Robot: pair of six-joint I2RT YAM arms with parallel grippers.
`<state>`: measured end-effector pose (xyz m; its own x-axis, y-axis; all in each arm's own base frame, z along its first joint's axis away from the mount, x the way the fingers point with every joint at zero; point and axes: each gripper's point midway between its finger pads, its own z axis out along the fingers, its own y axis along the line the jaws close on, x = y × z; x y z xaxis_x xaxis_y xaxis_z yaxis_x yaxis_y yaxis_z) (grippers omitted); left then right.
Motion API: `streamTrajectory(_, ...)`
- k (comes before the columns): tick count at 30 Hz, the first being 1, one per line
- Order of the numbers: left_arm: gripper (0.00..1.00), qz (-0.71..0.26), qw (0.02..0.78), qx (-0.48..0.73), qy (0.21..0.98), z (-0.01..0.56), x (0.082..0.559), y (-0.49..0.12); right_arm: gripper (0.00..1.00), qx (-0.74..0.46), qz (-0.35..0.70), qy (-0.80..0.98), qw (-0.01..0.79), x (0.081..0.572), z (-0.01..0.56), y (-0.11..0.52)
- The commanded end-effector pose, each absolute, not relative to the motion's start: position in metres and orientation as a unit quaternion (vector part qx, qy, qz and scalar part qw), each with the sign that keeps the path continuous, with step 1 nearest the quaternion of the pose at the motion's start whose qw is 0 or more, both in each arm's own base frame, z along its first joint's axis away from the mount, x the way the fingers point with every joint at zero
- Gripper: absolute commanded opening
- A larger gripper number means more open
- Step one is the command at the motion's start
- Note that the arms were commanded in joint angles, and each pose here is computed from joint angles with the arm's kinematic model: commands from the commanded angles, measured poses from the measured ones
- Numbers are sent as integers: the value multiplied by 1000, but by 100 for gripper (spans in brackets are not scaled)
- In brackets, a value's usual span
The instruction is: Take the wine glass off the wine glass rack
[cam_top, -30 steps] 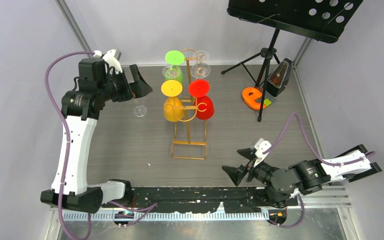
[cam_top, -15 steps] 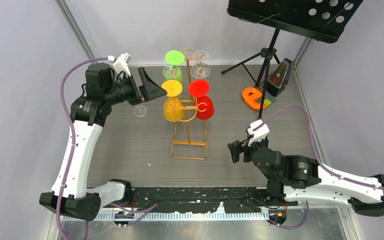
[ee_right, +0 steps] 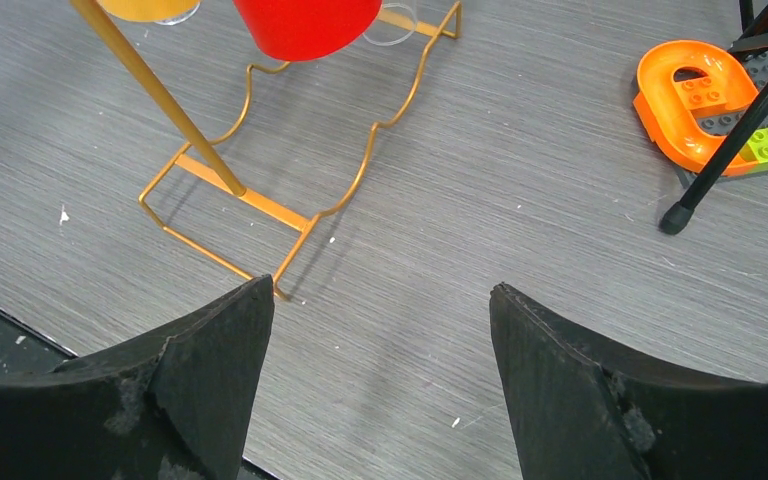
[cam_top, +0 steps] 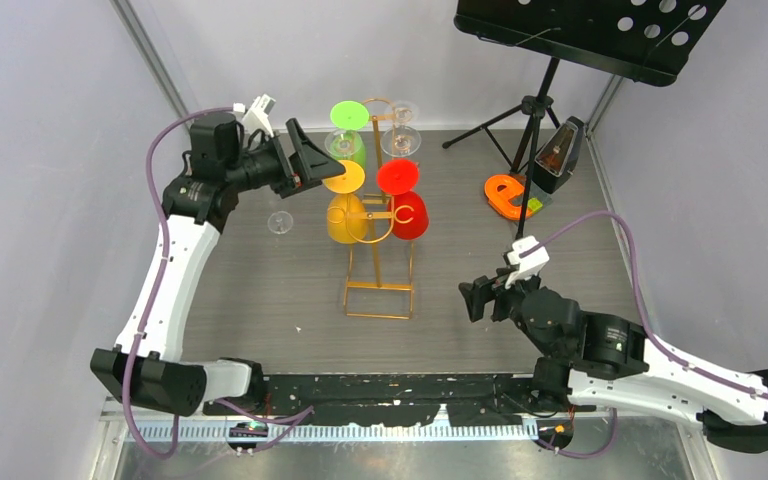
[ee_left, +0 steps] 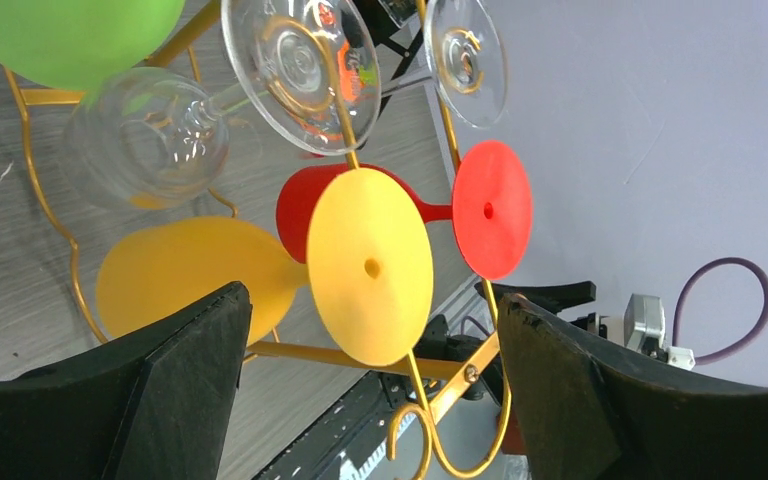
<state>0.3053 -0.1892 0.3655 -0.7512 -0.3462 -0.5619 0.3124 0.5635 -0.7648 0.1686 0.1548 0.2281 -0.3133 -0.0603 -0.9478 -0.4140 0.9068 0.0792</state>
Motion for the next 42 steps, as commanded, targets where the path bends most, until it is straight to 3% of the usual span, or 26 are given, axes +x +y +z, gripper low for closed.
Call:
streamTrajectory(1,88,-492,365,8,790,385,309,-197,85,-122,176,784,583,170,238,150)
streamTrajectory(12,61,-509,359,15,783,392,307,-202,84,-115,178,785,582,168,231,145)
streamTrajectory(18,52,-511,358,23,781,395,301,-202,84,-117,172,790,577,168,223,147)
streamTrajectory(42,39,-514,353,50,780,404,293,-216,84,-123,161,798,568,170,208,153)
